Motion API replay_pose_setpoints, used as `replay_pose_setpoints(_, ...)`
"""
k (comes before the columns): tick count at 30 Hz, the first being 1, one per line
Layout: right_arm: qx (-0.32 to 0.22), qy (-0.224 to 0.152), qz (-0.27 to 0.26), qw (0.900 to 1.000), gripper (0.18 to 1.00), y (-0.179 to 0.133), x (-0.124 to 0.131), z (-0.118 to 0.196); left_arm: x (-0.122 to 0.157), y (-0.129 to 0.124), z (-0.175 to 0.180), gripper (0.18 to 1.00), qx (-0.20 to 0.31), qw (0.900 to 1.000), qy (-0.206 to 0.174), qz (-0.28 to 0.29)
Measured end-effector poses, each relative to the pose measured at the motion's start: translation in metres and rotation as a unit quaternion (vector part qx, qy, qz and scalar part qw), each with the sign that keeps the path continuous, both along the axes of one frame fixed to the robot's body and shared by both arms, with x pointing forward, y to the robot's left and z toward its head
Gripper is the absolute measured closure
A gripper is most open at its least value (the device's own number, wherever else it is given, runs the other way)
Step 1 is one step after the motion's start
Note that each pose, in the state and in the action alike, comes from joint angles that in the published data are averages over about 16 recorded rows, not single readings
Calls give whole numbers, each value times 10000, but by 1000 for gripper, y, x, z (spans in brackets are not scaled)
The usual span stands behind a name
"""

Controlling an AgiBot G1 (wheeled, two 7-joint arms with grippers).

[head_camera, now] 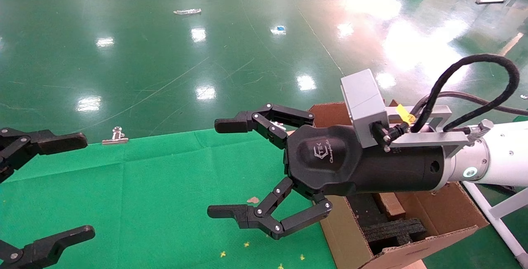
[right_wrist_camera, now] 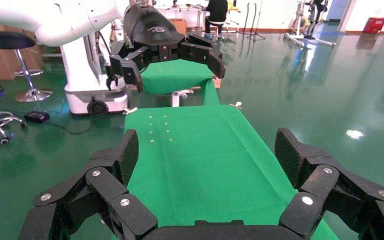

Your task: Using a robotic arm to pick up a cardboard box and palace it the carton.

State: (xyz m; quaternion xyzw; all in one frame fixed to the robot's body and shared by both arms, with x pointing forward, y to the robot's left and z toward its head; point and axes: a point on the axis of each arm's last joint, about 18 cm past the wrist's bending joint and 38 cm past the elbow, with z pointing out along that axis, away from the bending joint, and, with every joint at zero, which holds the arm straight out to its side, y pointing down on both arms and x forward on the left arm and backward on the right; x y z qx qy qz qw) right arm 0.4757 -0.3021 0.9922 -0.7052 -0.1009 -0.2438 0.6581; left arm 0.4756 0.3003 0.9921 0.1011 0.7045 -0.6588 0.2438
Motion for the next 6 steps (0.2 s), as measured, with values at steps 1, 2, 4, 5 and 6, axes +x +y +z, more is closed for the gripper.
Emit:
replay_pose_setpoints(1, 0, 0, 0, 10000, 178, 0, 0, 0, 0, 0, 0, 184, 0, 10000, 0, 0)
replay_pose_setpoints(2, 0, 0, 0, 10000, 178, 0, 0, 0, 0, 0, 0, 184, 0, 10000, 0, 0)
replay_pose_setpoints(4, 0, 0, 0, 10000, 178, 0, 0, 0, 0, 0, 0, 184, 0, 10000, 0, 0)
replay_pose_setpoints(5, 0, 0, 0, 10000, 178, 0, 0, 0, 0, 0, 0, 184, 0, 10000, 0, 0)
replay_pose_setpoints(6, 0, 0, 0, 10000, 178, 0, 0, 0, 0, 0, 0, 184, 0, 10000, 0, 0)
